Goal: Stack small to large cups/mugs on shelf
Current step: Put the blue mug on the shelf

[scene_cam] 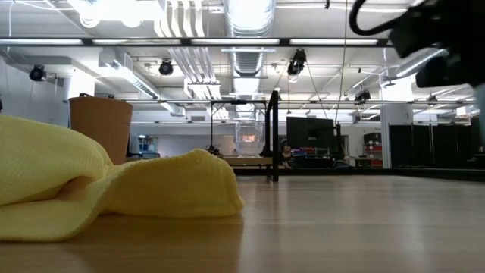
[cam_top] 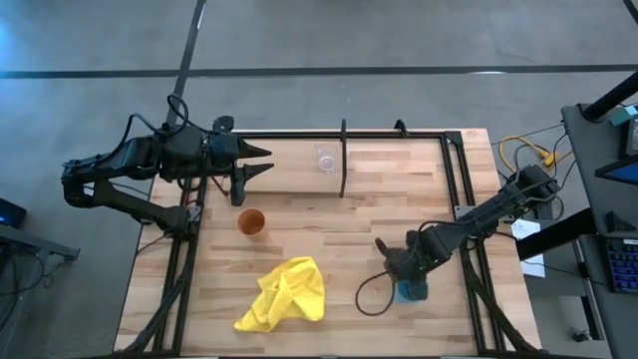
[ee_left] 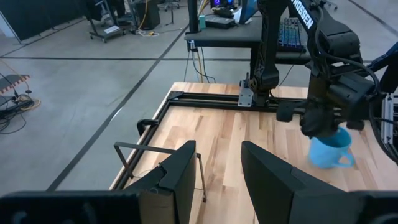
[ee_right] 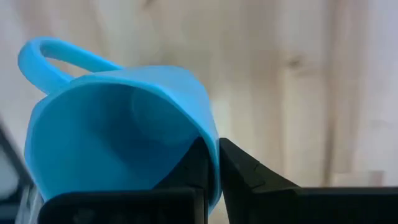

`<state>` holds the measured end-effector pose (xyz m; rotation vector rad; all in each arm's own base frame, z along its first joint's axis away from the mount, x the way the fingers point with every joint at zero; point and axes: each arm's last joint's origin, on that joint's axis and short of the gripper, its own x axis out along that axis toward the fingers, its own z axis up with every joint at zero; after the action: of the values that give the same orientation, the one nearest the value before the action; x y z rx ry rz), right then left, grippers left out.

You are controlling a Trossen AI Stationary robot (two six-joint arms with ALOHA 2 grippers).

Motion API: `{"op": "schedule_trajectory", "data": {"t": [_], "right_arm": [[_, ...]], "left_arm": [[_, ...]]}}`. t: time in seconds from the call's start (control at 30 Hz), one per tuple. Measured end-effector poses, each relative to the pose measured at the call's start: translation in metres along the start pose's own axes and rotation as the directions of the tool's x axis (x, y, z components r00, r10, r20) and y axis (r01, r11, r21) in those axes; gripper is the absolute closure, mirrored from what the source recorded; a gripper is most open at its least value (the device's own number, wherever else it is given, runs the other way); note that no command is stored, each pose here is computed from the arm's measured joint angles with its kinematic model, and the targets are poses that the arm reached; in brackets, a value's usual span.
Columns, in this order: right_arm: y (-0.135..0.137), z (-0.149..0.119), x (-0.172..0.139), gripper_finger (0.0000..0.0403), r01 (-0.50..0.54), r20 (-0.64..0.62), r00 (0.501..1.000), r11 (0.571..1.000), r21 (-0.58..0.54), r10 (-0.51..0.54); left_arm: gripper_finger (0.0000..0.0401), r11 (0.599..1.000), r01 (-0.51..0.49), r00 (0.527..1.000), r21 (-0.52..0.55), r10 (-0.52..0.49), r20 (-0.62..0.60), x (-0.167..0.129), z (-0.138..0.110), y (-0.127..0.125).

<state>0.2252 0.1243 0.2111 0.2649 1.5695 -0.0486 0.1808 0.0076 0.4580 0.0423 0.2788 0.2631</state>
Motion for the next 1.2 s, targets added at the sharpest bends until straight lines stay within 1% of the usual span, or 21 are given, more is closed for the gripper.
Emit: {"op": "schedule_trajectory", "data": {"t": [0.13,0.23,0.37,0.53,0.67,0.73,0.9,0.97,1.07,1.2], "right_arm": [[-0.006,0.016,-0.014,0.0388,-0.001,0.088,0.996,0.991,0.134,-0.011],[-0.014,0.030,-0.026,0.0388,-0.017,0.142,0.990,0.973,0.228,-0.016],[-0.026,0.051,-0.044,0.0389,-0.041,0.228,0.973,0.952,0.304,-0.031],[-0.048,0.078,-0.060,0.0389,-0.068,0.289,0.956,0.918,0.390,-0.052],[-0.060,0.105,-0.071,0.0389,-0.098,0.338,0.940,0.904,0.415,-0.054],[-0.063,0.118,-0.075,0.0389,-0.099,0.349,0.935,0.905,0.413,-0.057],[-0.069,0.153,-0.077,0.0390,-0.101,0.356,0.933,0.909,0.405,-0.055],[-0.070,0.168,-0.076,0.0390,-0.116,0.358,0.933,0.908,0.403,-0.039],[-0.072,0.187,-0.075,0.0390,-0.133,0.365,0.930,0.902,0.410,-0.028],[-0.074,0.207,-0.077,0.0390,-0.134,0.360,0.933,0.902,0.411,-0.026]], "left_arm": [[0.0285,1.000,0.000,1.000,-0.028,0.000,0.000,0.000,0.000,0.000],[0.0285,0.999,0.000,1.000,-0.052,0.000,0.000,0.000,0.000,0.000],[0.0285,0.999,0.000,1.000,-0.053,0.000,0.000,0.000,0.000,0.000],[0.0285,0.999,0.000,1.000,-0.050,0.000,-0.008,0.002,-0.001,-0.001],[0.0285,0.999,0.000,1.000,-0.049,0.000,-0.010,0.003,-0.001,-0.001],[0.0285,0.999,0.000,1.000,-0.049,0.000,-0.011,0.003,-0.001,-0.001],[0.0285,0.999,0.000,1.000,-0.049,0.000,-0.009,0.002,-0.001,-0.001],[0.0285,0.999,0.000,1.000,-0.049,0.000,-0.010,0.002,-0.001,-0.001],[0.0285,0.999,-0.001,1.000,-0.044,0.000,-0.030,0.002,-0.003,-0.001],[0.0285,1.000,-0.004,0.994,-0.025,0.001,-0.108,0.002,-0.011,0.000]]}}
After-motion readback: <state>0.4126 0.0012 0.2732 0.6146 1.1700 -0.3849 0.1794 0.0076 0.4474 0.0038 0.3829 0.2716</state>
